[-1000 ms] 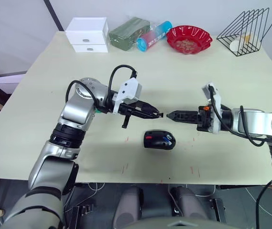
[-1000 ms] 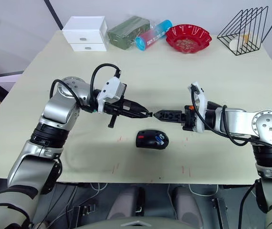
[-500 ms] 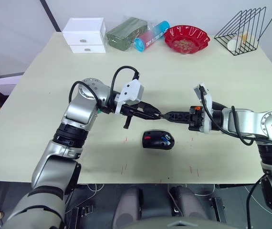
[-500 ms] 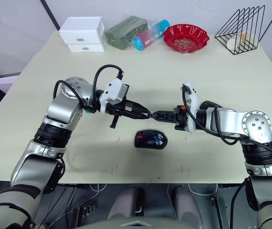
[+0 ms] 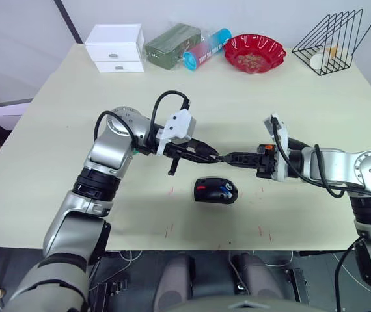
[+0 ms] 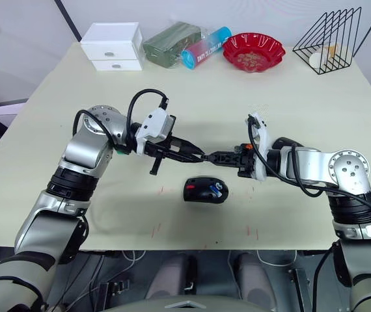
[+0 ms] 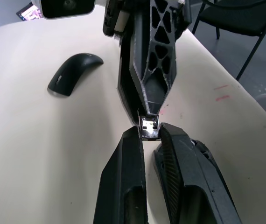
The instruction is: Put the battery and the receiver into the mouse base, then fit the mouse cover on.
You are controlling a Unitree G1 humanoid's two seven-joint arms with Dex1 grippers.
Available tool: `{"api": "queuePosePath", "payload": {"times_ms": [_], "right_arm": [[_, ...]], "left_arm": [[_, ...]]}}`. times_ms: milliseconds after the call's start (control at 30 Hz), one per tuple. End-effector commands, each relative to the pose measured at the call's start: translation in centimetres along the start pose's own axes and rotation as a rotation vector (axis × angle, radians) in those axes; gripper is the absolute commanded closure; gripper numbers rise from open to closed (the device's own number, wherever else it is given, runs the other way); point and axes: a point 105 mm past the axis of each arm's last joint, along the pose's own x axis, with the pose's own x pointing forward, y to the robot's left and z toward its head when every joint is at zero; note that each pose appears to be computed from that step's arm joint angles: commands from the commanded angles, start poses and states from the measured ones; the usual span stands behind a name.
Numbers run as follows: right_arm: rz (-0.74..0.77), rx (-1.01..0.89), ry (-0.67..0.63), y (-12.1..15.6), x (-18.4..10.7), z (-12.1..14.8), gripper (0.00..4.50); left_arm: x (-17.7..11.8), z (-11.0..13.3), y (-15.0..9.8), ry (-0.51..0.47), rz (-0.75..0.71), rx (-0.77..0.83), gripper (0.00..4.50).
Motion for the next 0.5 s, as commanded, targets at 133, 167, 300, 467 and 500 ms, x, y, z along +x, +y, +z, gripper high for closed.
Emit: {"api": "queuePosePath", "payload": {"times_ms": [133,167,300,467,500], "right_arm": [[0.012,-0.023,-0.023,0.66,-0.29,0.65,4.46],[0.007,-0.026,-0.021,0.63,-0.32,0.63,4.46],[0.011,-0.023,-0.021,0.65,-0.25,0.56,4.46],[0.013,-0.022,-0.017,0.66,-0.21,0.46,4.46],[0.011,-0.023,-0.017,0.64,-0.22,0.45,4.46]], "left_arm": [[0.05,0.73,0.05,-0.006,-0.003,0.056,4.50],[0.06,0.73,0.07,-0.008,-0.001,0.052,4.50],[0.14,0.88,0.33,-0.023,0.020,0.038,4.50],[0.30,0.94,0.38,-0.027,0.026,0.046,4.50],[0.31,0.93,0.31,-0.027,0.020,0.041,4.50]]}}
